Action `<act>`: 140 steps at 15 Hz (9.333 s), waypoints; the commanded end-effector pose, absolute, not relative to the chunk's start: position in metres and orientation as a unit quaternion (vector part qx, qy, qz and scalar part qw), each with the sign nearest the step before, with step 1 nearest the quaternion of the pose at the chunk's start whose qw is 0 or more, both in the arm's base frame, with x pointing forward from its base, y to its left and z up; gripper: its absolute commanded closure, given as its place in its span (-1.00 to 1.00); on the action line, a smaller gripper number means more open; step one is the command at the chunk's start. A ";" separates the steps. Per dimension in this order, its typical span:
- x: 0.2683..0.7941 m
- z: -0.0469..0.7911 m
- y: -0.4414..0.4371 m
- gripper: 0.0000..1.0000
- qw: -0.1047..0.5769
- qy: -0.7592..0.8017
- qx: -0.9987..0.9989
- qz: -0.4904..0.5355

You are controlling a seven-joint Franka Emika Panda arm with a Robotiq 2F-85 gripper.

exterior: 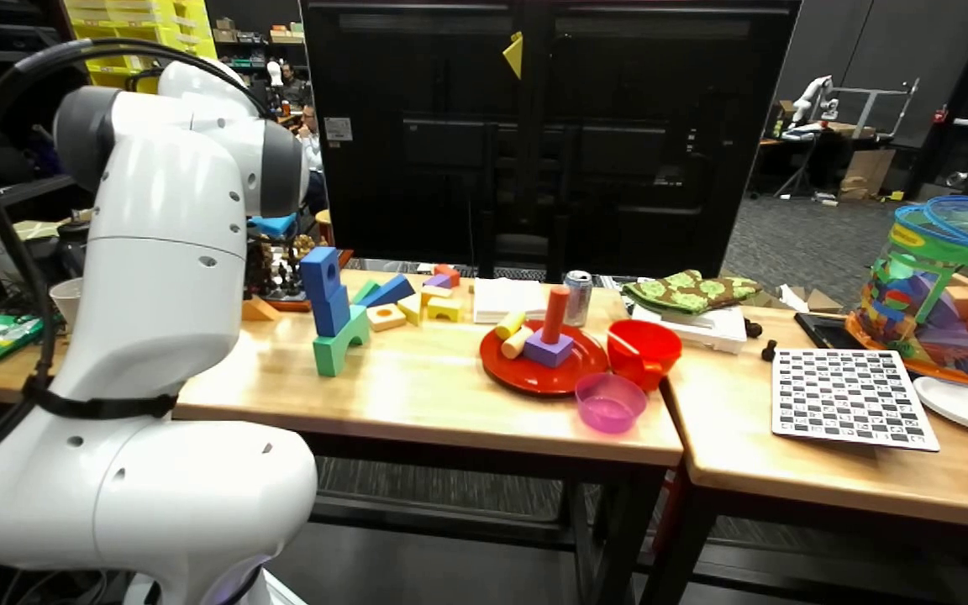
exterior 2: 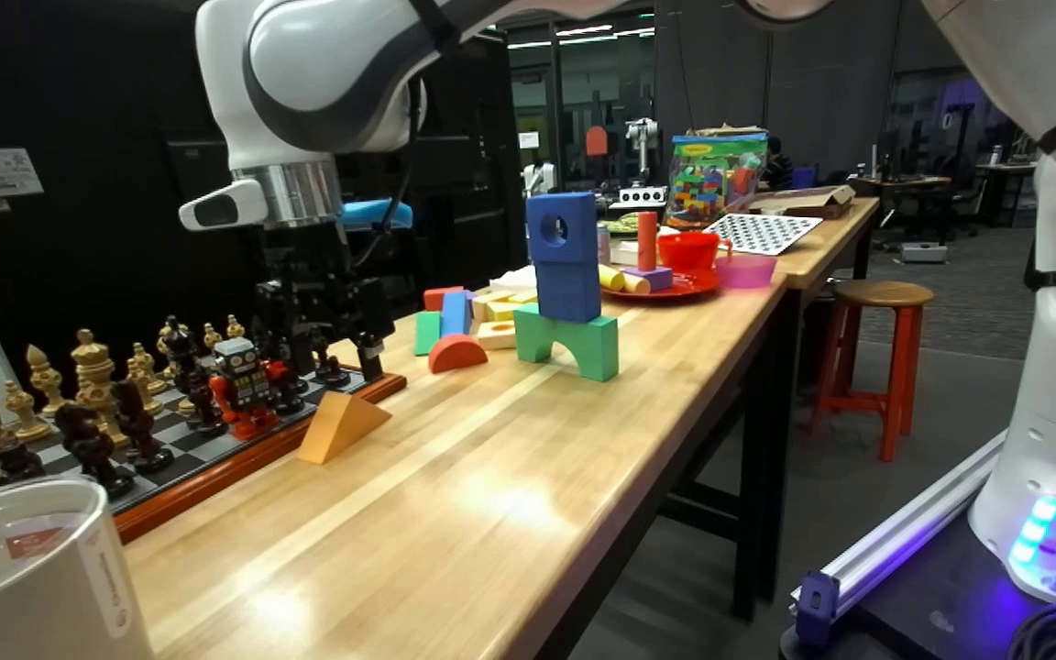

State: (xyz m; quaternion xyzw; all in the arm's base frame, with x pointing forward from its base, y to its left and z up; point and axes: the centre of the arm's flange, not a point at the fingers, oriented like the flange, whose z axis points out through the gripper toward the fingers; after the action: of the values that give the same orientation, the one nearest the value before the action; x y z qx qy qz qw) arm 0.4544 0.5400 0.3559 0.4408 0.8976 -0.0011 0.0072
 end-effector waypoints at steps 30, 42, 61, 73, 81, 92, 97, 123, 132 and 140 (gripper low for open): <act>0.402 0.333 0.509 0.67 0.009 0.901 0.430 0.054; 0.374 0.409 0.516 0.67 0.051 0.885 0.460 0.053; 0.318 0.549 0.490 0.67 0.078 0.807 0.568 0.137; 0.301 0.563 0.411 0.67 -0.026 0.717 0.675 0.170; 0.283 0.562 0.375 0.67 -0.079 0.678 0.713 0.161; 0.268 0.537 0.350 0.67 -0.122 0.590 0.770 0.211; 0.257 0.523 0.372 0.67 -0.147 0.546 0.781 0.266; 0.264 0.606 0.418 0.67 0.083 0.597 0.774 0.194; 0.281 0.622 0.389 0.67 0.072 0.584 0.793 0.155; 0.293 0.622 0.349 0.67 0.033 0.563 0.813 0.143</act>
State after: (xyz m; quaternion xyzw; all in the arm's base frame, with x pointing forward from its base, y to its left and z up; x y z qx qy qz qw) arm 0.2975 0.3728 0.6175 0.8110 0.5651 0.1451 0.0438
